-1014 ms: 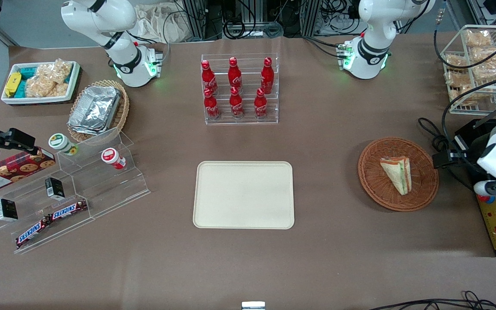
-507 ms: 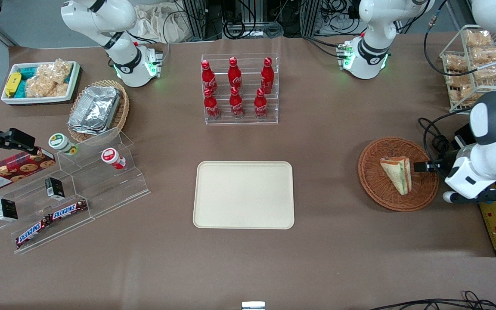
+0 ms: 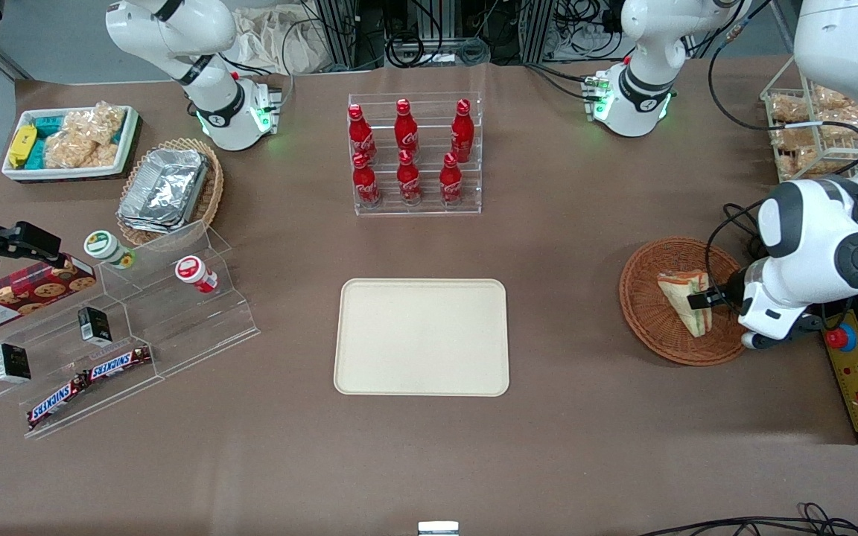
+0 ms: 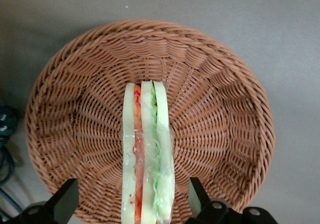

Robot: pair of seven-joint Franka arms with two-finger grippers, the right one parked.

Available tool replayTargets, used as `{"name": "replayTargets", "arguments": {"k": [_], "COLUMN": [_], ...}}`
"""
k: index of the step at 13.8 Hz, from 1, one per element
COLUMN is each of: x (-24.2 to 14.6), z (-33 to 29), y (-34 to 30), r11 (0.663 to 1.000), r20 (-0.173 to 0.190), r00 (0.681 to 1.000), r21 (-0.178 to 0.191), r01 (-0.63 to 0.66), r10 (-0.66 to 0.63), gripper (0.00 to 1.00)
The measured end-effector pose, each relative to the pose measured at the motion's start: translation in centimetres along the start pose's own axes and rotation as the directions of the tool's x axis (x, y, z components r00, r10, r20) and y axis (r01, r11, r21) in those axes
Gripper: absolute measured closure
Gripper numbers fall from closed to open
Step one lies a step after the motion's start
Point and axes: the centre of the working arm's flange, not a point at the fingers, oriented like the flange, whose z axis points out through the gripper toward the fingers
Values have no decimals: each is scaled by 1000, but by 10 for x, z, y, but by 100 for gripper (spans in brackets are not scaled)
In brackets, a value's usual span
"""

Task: Place sandwich from basket to tray
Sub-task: 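Lower the open left gripper over the wrapped sandwich in the basket, then close the left gripper on the sandwich and lift it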

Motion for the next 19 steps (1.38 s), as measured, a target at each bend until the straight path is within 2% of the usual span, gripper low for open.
{"name": "replayTargets", "arguments": {"k": [4, 6, 7, 11, 12, 15, 16, 17, 19], "x": [-3, -10, -13, -18, -20, -13, -8, -6, -8], "z": [25, 44, 51, 47, 40, -26, -66, -108, -185], "y": [0, -1, -1, 6, 10, 30, 42, 54, 78], "r11": [998, 997, 997, 998, 999, 1000, 1000, 1000, 999], "r20": [-52, -57, -55, -49, -37, 27, 30, 18, -49], "r00": [997, 996, 996, 997, 998, 999, 1000, 1000, 998], "r21": [-30, -38, -39, -36, -28, 10, 13, 8, -24], "r01": [59, 67, 68, 53, 46, 21, 8, -5, -36], "r10": [-61, -69, -70, -55, -47, -21, -8, 5, 35], "gripper": [1, 2, 7, 53, 60, 70, 72, 73, 81]}}
